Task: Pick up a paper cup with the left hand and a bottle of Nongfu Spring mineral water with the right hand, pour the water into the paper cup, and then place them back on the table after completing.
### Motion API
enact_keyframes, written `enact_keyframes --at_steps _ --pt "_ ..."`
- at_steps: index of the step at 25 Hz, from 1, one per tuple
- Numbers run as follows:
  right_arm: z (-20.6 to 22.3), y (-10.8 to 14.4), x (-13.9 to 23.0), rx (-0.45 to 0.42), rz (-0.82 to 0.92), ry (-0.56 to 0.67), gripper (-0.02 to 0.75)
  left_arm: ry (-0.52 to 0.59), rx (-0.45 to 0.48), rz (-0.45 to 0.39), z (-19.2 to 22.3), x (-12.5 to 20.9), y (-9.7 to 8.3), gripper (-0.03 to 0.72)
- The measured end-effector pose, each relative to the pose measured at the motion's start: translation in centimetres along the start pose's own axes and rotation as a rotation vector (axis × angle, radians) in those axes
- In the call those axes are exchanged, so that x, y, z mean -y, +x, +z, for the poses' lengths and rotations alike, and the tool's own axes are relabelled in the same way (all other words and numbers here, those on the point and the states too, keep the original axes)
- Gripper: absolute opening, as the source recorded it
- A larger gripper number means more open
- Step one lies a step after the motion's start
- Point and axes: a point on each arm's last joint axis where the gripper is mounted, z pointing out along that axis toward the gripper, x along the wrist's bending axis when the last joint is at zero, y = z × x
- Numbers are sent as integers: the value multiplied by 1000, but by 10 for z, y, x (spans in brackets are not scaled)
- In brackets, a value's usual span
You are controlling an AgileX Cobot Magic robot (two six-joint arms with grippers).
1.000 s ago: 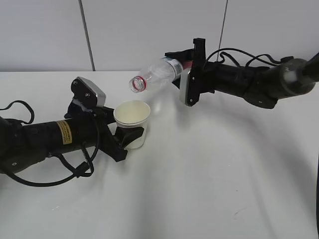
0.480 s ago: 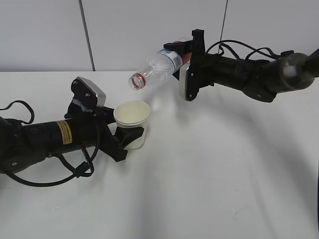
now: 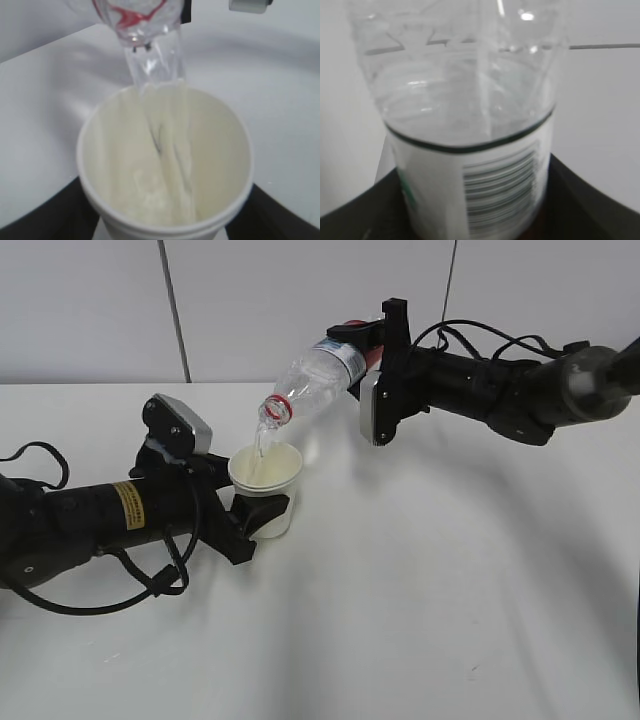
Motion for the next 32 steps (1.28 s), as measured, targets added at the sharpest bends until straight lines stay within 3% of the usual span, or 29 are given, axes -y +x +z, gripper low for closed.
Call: enact_keyframes --at_steps 32 --pt "0 -3 0 14 -36 0 451 3 3 3 0 0 0 445"
